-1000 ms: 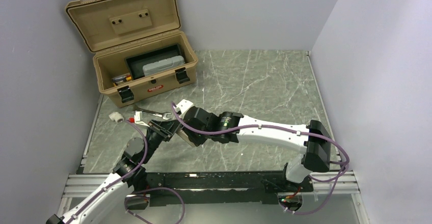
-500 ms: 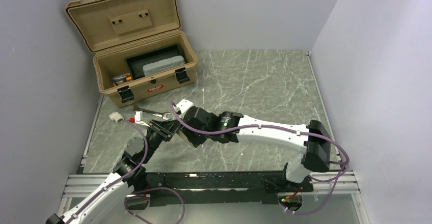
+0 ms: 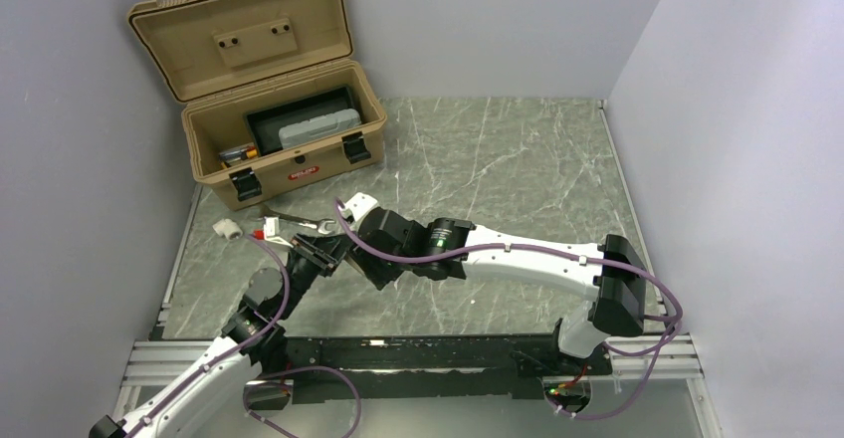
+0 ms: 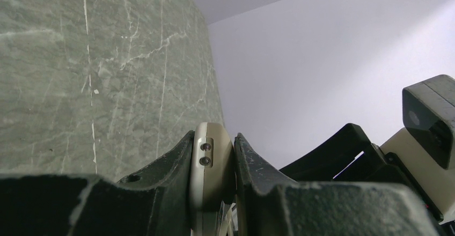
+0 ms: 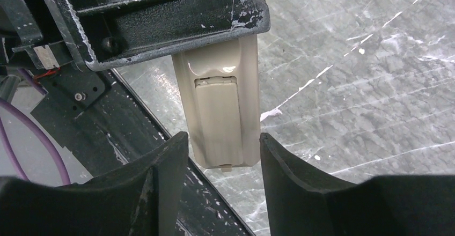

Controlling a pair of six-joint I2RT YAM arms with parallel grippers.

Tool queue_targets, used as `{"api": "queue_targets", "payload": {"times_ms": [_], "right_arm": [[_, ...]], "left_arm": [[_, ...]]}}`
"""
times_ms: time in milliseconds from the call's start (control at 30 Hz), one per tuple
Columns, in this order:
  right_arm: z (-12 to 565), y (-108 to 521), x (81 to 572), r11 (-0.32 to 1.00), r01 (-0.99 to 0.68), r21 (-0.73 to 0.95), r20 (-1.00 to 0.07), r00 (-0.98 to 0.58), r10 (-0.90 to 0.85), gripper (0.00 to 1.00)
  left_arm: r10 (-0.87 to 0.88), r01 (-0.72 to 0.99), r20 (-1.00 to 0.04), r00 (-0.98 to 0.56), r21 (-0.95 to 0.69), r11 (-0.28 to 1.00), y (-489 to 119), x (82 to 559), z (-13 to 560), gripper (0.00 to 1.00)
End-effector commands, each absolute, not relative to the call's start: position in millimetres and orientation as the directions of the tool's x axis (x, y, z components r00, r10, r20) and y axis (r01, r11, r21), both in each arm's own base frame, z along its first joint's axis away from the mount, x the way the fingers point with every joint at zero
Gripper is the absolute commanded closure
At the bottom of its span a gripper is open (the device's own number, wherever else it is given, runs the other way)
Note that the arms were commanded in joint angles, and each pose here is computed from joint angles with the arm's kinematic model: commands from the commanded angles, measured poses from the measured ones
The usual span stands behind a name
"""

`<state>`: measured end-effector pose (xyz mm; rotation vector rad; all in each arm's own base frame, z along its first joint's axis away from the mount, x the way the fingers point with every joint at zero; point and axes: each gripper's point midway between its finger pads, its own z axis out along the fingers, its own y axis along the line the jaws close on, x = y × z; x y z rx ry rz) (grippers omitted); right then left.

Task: Load the batteries into the remote control
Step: Load the battery cover into the remote control.

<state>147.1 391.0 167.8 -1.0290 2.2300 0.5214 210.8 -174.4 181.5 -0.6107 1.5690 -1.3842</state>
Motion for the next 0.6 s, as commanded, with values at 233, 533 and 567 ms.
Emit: {"api": "queue_targets", "payload": {"times_ms": [233, 533, 567], "right_arm": [[219.8, 406.8, 161.6, 0.634, -0.765, 0.112, -0.792, -0.454, -0.408, 0.4], [266.5, 376.7, 173.1, 0.606, -0.795, -0.004, -0.896, -0.267, -0.356, 0.38], [268.5, 371.6, 172.1, 0.58, -0.814, -0.032, -0.898, -0.231, -0.374, 0.39]], "left_arm": [[-0.837, 0.173, -0.283, -0.468, -0.958, 0.227, -174.7, 207.8, 153.7, 1.0], [-0.799, 0.157, -0.267, -0.539, -0.964, 0.216, -183.5, 197.0, 149.7, 1.0], [-0.788, 0.15, -0.264, -0.556, -0.965, 0.217, -185.6, 194.3, 149.8, 1.0]]}}
